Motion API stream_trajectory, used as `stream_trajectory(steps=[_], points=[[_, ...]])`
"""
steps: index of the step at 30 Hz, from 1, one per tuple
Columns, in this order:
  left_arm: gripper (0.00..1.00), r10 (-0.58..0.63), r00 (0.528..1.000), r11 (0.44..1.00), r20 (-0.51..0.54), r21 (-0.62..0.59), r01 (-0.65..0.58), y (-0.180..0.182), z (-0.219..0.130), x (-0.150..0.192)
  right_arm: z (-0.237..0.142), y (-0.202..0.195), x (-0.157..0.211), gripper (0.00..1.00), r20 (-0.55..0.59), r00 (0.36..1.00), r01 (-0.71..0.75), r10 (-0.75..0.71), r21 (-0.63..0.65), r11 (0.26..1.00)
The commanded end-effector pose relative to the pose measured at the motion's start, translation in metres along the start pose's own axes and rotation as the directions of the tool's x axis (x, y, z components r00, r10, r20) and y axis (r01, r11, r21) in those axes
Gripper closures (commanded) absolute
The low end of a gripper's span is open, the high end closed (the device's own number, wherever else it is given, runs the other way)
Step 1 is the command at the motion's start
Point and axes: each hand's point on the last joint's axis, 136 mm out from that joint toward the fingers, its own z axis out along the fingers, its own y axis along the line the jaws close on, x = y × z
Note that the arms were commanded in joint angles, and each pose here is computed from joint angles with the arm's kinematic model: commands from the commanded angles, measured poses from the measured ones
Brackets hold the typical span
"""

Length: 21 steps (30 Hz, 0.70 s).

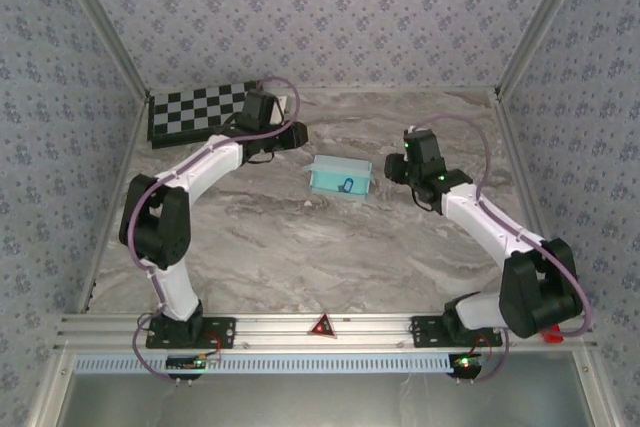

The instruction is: Fold the paper box

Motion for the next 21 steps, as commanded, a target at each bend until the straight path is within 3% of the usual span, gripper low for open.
stream_trajectory(steps=[1,10,21], points=[[0.64,-0.047,0.995,0.994,-0.092,0.097,0.056,-0.015,0.009,0.009,0.004,0.038,-0.005,0.56,-0.046,0.999,0.001,-0.011,-0.214,0.977],[0.65,-0.101,0.976,0.984,-0.193,0.128,0.127,-0.012,0.035,0.032,0.027,0.062,0.004,0.57,-0.142,0.990,-0.056,0.005,-0.353,0.934],[0.65,-0.122,0.962,0.986,-0.245,0.080,0.145,0.000,0.048,0.055,0.048,0.053,0.020,0.57,-0.209,0.977,-0.108,0.042,-0.315,0.943]])
